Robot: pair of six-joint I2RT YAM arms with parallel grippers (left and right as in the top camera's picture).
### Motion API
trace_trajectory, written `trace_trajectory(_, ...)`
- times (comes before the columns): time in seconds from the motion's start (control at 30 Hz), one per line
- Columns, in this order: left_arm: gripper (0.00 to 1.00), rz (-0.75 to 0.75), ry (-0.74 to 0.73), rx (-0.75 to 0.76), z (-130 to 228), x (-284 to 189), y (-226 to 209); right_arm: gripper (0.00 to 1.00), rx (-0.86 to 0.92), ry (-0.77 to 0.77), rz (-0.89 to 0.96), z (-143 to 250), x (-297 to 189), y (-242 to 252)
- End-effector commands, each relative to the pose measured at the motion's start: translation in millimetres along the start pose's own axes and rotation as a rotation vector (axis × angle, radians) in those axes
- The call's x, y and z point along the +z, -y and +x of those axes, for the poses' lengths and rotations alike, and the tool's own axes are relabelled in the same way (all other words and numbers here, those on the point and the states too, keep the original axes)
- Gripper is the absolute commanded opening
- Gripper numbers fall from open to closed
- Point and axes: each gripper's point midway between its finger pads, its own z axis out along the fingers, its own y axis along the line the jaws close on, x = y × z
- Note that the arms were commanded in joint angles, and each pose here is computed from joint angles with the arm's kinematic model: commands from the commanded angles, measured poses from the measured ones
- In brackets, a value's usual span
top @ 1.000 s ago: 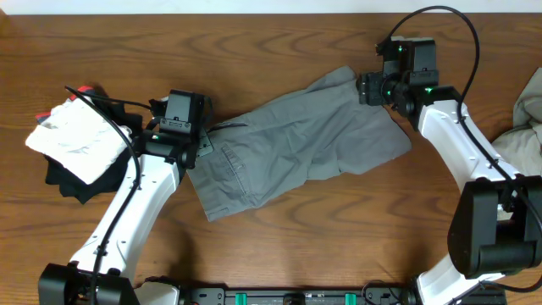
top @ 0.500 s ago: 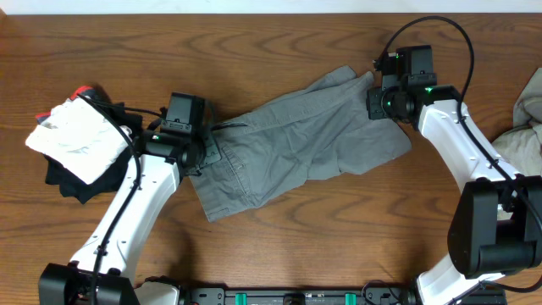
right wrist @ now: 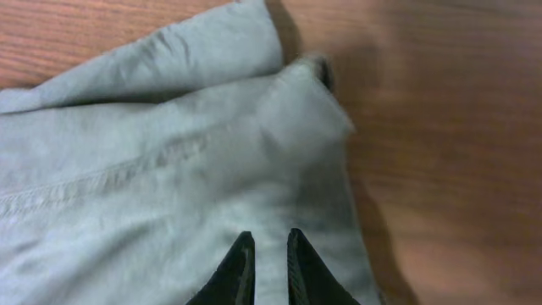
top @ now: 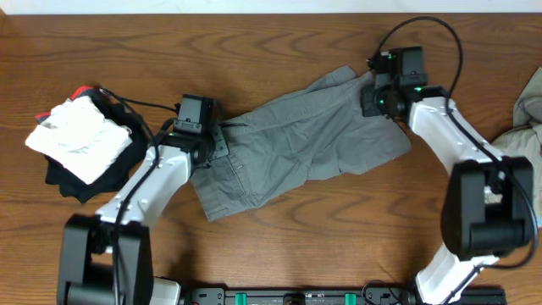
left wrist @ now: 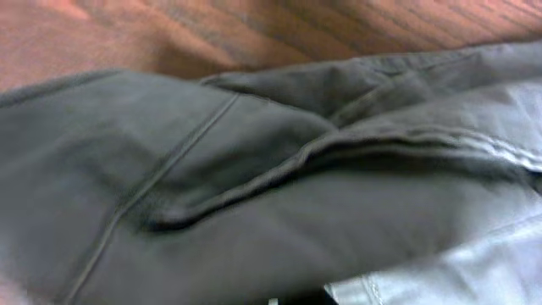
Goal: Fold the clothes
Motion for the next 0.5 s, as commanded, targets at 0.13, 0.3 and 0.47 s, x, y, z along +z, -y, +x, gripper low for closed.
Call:
trace_trajectory(0.13,0.11,-0.075,-0.006,0.023,2.0,15.7,-14.2,0.15,-0.028,0.085,-0.044,-15.9,37.1,-15.0)
trace_trajectory(0.3,0.11,-0.166,0.024,0.010,-2.2,15.5,-30.5,0.22,0.111,0.175,0.015,-29.6,62.8,2.3)
trace_trajectory(0.47,0.17,-0.274,0.095,-0.138,-12.5,10.7,-53.9,0.26,0.217,0.214,0.023,-33.1,75.2,10.4)
